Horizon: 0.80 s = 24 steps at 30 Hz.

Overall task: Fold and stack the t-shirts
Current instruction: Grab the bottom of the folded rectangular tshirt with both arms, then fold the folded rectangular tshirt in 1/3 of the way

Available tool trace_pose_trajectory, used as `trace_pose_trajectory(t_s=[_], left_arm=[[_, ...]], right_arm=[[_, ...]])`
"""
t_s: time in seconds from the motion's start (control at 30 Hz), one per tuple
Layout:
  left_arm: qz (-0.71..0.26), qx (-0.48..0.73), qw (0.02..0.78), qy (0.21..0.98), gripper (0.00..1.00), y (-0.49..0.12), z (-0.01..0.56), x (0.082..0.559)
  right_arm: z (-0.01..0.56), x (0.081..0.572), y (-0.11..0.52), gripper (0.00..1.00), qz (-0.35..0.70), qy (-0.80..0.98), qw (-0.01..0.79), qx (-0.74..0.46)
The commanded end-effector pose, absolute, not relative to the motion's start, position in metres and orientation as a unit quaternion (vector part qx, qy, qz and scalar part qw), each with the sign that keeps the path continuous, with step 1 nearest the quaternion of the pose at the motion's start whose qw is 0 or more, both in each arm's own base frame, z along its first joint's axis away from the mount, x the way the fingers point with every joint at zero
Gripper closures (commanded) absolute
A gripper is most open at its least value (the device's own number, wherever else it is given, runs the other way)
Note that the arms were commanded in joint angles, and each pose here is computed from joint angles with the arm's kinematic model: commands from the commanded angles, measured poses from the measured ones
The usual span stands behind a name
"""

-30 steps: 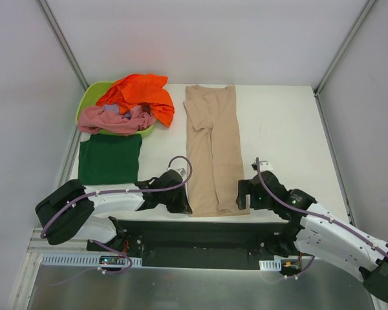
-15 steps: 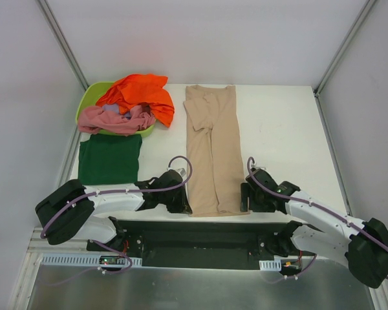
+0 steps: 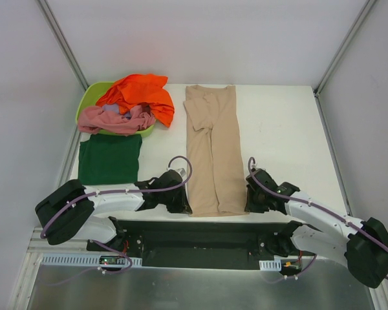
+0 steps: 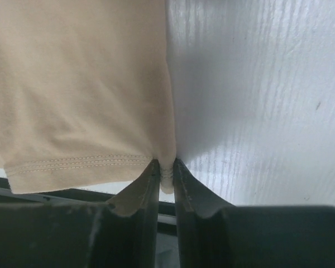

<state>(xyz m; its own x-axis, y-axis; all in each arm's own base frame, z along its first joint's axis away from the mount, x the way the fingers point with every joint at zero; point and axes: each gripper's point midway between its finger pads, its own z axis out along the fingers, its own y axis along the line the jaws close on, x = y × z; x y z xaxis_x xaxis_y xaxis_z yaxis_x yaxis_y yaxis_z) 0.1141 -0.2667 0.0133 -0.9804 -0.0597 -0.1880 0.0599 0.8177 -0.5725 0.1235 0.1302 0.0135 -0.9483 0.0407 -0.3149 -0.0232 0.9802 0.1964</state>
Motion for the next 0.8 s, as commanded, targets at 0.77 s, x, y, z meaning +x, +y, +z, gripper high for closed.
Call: trace_pose_trajectory(t_s=[0.77], left_arm=[[-0.427, 0.058, 0.166, 0.887, 1.0, -0.238, 0.067, 0.069]], right_arm=[[0.072, 0.047, 0.184, 0.99, 0.349, 0.929, 0.1, -0.071]])
